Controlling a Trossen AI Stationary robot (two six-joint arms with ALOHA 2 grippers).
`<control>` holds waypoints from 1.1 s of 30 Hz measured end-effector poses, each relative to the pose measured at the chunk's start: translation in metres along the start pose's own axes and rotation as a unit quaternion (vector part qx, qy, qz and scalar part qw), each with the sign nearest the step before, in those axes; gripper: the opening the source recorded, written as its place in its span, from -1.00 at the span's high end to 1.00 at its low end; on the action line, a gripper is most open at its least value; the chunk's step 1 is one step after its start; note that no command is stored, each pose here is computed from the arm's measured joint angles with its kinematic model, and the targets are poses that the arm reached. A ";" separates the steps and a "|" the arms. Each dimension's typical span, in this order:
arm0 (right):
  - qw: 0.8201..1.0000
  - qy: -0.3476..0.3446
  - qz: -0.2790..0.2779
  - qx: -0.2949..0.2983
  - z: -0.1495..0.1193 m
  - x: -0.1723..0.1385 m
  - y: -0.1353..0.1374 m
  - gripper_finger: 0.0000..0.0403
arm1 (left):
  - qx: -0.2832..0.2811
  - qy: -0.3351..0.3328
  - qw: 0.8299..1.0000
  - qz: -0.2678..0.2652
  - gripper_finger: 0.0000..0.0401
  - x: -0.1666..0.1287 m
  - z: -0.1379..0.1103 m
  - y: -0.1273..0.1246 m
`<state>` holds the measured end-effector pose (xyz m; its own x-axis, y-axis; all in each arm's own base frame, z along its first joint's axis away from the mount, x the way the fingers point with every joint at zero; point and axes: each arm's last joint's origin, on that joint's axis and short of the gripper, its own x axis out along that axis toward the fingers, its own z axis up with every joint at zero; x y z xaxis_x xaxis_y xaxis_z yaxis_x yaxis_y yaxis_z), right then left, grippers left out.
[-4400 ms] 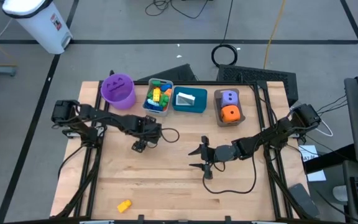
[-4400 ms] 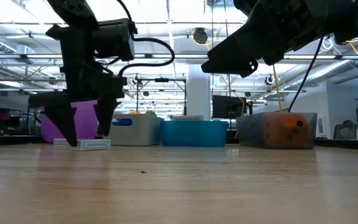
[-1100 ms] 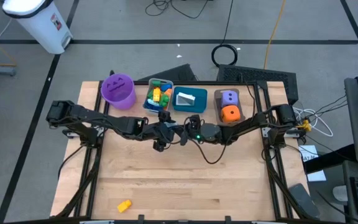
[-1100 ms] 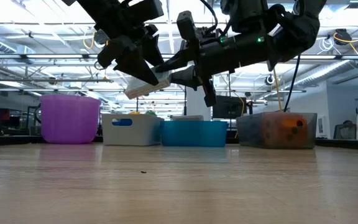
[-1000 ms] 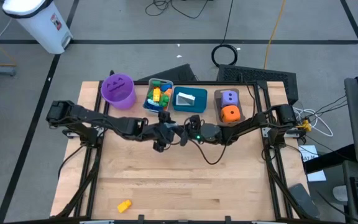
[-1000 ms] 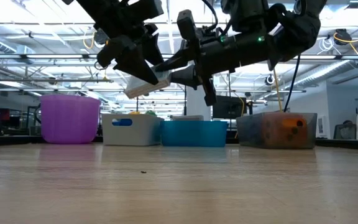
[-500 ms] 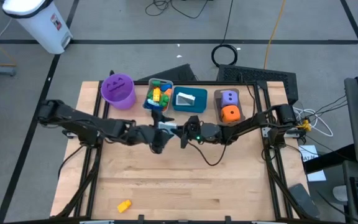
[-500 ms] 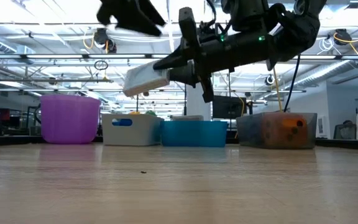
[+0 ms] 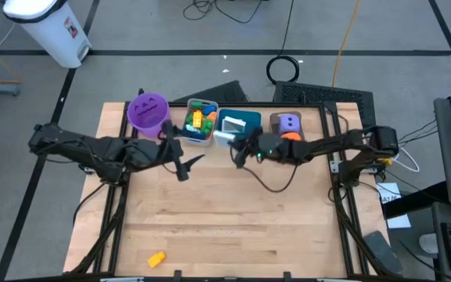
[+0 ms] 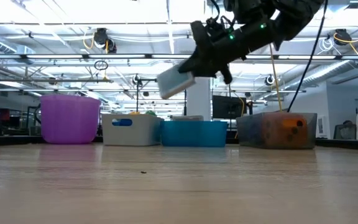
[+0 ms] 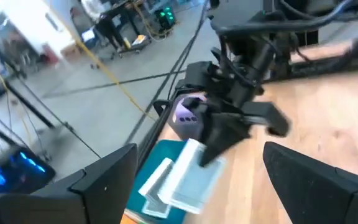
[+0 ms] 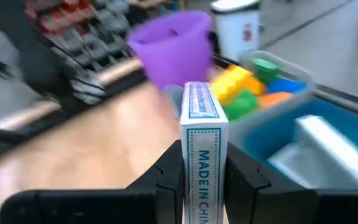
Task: Pick & Place Toys
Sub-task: Put the light blue deck of cards into the blue bin
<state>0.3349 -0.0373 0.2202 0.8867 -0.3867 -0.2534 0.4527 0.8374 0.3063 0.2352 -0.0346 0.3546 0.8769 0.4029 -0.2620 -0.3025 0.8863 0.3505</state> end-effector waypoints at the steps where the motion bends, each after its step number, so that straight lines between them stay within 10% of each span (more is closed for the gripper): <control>1: 1.000 0.004 -0.012 -0.012 0.005 -0.002 -0.006 0.70 | -0.016 0.001 1.000 0.003 -0.77 0.001 0.000 0.001; 33: 0.977 0.086 -0.182 -0.066 -0.021 0.030 -0.079 0.65 | -0.056 0.091 0.992 -0.073 -0.77 0.071 -0.034 -0.052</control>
<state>0.3234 -0.1065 0.1691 0.6348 -0.6078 -0.4771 0.7098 0.7027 0.0491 0.3010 -0.0440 0.2877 0.8353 0.2941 -0.4646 -0.2257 0.9539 0.1979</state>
